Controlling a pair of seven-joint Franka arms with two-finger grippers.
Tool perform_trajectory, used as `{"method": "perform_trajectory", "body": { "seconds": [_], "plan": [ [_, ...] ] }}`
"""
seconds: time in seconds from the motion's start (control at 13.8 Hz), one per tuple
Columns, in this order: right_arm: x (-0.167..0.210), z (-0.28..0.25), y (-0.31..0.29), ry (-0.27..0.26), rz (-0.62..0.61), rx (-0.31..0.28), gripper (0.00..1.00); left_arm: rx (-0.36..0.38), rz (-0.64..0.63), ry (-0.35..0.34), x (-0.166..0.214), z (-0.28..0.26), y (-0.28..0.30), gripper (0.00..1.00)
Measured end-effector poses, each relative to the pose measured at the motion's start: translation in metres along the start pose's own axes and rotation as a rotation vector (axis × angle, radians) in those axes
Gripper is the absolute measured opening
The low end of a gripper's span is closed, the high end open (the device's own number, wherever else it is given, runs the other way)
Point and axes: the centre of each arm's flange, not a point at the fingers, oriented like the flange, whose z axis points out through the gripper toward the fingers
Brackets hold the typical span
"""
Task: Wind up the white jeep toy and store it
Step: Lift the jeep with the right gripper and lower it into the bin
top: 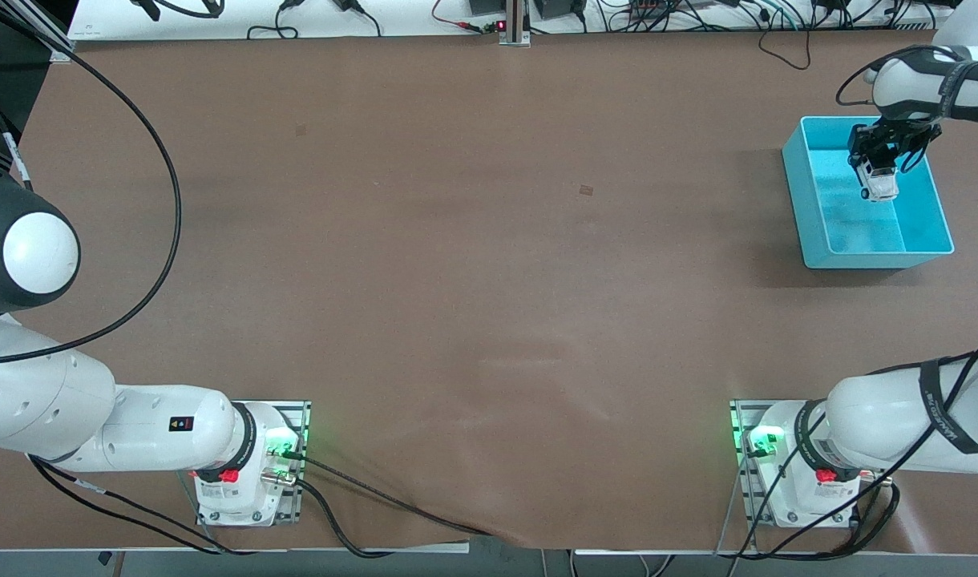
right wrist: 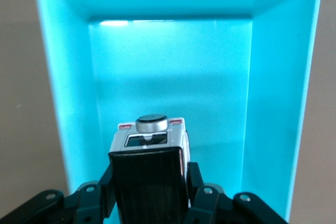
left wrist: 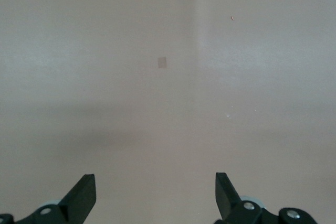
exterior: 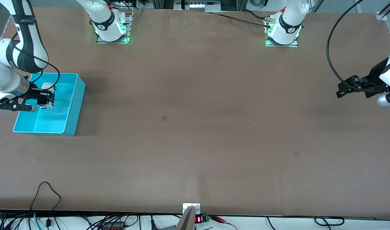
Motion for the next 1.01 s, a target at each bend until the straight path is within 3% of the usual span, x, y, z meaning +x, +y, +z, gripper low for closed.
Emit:
{"method": "perform_trajectory", "body": {
  "seconds": [0.36,0.58,1.01],
  "plan": [
    [0.008,0.047,0.012,0.009,0.025,0.000,0.56,0.000,0.000,0.000,0.000,0.000,0.000,1.00],
    [0.010,0.068,0.010,0.000,0.057,0.032,0.56,0.000,0.000,0.000,0.000,0.000,0.000,1.00],
    [0.012,0.081,0.008,-0.003,0.065,0.039,0.56,0.000,0.000,0.000,0.000,0.000,0.000,1.00]
  ]
}}
